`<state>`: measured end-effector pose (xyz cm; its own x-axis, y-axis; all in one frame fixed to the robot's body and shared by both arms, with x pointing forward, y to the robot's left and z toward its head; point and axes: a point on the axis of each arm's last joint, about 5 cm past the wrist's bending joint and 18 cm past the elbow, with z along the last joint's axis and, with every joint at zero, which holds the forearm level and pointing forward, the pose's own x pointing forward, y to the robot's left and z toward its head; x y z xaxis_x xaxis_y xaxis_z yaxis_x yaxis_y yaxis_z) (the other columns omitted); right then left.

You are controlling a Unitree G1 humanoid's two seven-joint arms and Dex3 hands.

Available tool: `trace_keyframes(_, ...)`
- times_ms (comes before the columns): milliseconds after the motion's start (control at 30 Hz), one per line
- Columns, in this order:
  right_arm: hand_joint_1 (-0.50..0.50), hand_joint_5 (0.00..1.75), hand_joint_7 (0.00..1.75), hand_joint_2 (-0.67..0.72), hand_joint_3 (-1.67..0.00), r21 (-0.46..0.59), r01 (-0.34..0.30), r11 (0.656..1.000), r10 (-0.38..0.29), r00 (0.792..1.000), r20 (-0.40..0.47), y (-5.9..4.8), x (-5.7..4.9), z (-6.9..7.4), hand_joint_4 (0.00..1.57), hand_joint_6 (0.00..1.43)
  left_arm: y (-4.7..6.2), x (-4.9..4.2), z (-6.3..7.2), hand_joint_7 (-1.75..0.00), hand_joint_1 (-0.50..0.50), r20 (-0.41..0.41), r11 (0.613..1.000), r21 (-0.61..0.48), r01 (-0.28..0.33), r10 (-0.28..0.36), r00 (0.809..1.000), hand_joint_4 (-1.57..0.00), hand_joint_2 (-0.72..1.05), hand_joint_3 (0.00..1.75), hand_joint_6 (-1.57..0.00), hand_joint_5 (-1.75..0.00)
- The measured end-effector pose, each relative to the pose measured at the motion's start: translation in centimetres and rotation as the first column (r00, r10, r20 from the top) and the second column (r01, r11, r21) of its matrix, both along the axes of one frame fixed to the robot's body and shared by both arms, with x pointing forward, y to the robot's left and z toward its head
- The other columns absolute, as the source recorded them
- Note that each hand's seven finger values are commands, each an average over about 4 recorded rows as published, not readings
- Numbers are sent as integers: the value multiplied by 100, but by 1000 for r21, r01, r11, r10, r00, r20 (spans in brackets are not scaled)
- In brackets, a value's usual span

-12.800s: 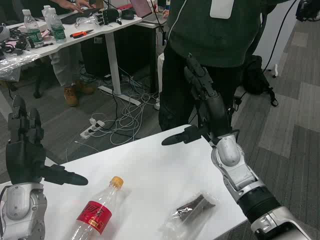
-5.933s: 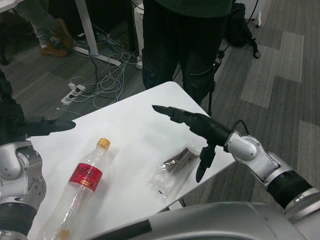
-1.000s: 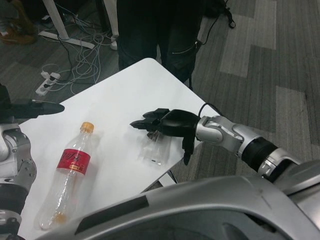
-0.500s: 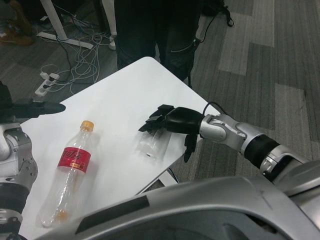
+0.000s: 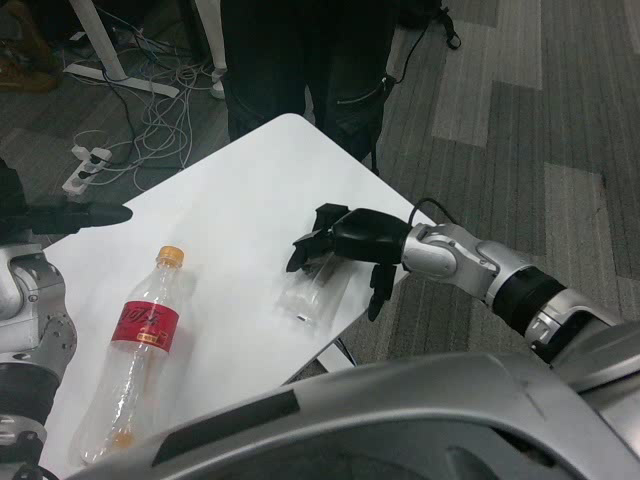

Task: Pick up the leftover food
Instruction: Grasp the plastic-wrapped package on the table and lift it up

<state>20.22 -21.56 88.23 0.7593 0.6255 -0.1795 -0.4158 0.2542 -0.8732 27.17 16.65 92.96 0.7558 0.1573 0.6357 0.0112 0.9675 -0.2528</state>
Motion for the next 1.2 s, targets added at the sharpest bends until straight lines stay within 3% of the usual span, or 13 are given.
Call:
trace_keyframes(100,-33,155,73,-54,-42,8,5,1000,-5,1000,-4,-10,-6,0,78,51,1,0,-4,0,-50,-2,1000,-2,-1,1,1000,-30,-37,0,0,0)
trace_keyframes(233,-30,155,59,-49,-48,18,12,1000,-12,1000,-10,-35,-24,-1,66,34,7,0,-19,0,-50,-12,1000,-5,-4,4,1000,-30,-37,0,0,0)
trace_keyframes(367,-21,145,49,-41,-48,21,23,1000,-22,1000,-20,-67,-51,1,56,16,11,1,-28,0,-50,-18,1000,-8,-7,6,1000,-30,-37,0,0,0)
trace_keyframes(467,-18,145,47,-41,-48,14,21,1000,-21,1000,-23,-68,-56,18,51,11,14,1,-34,0,-50,-22,1000,-11,-9,8,1000,-30,-37,0,0,0)
trace_keyframes(800,-17,145,42,-41,-48,2,15,1000,-15,1000,-13,-34,-56,75,51,12,16,1,-39,0,-50,-25,1000,-16,-10,10,1000,-30,-37,0,0,0)
trace_keyframes(1033,-17,145,42,-30,-42,13,16,1000,-16,1000,-21,-34,-97,95,51,10,15,1,-40,0,-50,-26,1000,-17,-9,9,1000,-31,-37,0,0,0)
trace_keyframes(1200,-17,136,37,-27,-40,8,11,1000,-11,1000,-24,-24,-141,120,49,6,13,0,-40,0,-50,-26,1000,-17,-8,8,1000,-31,-37,0,0,0)
